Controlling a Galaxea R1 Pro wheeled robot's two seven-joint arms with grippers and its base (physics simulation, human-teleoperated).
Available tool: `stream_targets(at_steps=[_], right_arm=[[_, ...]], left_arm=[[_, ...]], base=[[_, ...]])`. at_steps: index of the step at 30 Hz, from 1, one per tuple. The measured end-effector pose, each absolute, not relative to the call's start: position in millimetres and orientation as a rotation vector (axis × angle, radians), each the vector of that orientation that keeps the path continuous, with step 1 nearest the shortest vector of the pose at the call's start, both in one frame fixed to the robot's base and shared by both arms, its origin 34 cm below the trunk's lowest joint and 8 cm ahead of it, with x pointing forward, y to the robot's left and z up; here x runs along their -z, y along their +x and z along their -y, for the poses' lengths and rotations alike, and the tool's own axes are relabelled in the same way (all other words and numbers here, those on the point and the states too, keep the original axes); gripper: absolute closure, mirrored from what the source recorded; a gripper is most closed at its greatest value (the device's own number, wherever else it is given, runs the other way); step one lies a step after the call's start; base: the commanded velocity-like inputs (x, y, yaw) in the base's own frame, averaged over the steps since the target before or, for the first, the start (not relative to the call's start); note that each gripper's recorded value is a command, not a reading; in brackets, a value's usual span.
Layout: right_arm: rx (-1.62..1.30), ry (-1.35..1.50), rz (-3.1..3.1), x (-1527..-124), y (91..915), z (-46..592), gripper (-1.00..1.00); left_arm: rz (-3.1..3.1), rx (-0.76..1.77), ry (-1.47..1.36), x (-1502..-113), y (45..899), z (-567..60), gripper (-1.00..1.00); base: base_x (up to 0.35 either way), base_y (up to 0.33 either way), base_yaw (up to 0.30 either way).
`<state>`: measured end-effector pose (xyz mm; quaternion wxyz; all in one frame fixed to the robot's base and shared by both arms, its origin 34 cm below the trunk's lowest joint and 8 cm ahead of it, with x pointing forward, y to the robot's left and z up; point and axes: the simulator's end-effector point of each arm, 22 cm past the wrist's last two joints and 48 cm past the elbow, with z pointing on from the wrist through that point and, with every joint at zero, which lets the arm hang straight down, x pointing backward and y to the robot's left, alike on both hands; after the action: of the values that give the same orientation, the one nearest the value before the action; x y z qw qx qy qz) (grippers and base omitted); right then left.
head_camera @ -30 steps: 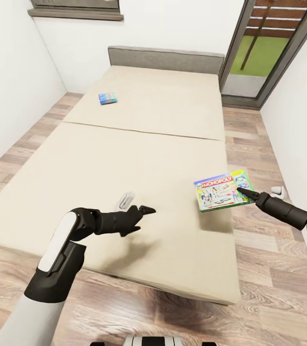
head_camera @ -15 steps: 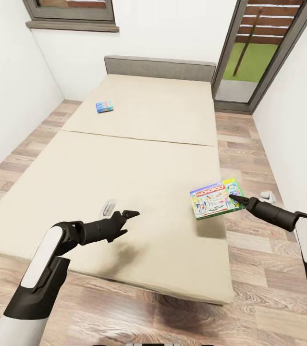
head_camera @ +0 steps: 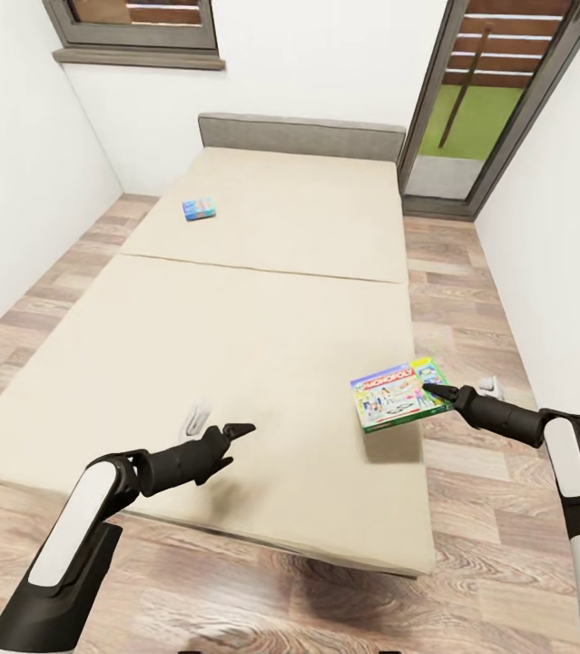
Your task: Put all the toys in the child's room - the three board games (two on the bed and one on the table), the two jigsaw puzzles on the table, and the tennis ball on the table - inside the toy box on the table in the child's room.
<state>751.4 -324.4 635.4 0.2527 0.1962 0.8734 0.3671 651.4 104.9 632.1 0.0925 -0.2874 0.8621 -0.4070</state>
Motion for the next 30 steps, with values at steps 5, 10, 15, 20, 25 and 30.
stream_targets(at_steps=[5, 10, 15, 20, 25, 30], right_arm=[[-1.005, 0.539, -2.380, -643, 751, 322, 1.00], [-1.007, 0.541, -2.379, -651, 751, 322, 1.00], [-1.015, 0.548, -2.371, -661, 753, 322, 1.00], [-1.027, 0.556, -2.358, -672, 755, 321, 1.00], [-1.030, 0.560, -2.356, -681, 756, 321, 1.00], [-1.028, 0.558, -2.358, -689, 756, 320, 1.00]], left_arm=[[-2.570, 1.195, -0.862, -634, 644, -106, -1.00], [-2.576, 1.187, -0.866, -640, 641, -107, -1.00], [-2.579, 1.184, -0.868, -647, 639, -107, -1.00], [-2.581, 1.183, -0.869, -655, 639, -107, -1.00], [-2.586, 1.170, -0.864, -661, 639, -108, -1.00], [-2.594, 1.154, -0.859, -667, 638, -109, -1.00]], base=[[0.000, 0.000, -0.002], [0.000, 0.000, 0.000], [0.000, 0.000, 0.000], [0.000, 0.000, 0.000], [0.000, 0.000, 0.000], [0.000, 0.000, 0.000]])
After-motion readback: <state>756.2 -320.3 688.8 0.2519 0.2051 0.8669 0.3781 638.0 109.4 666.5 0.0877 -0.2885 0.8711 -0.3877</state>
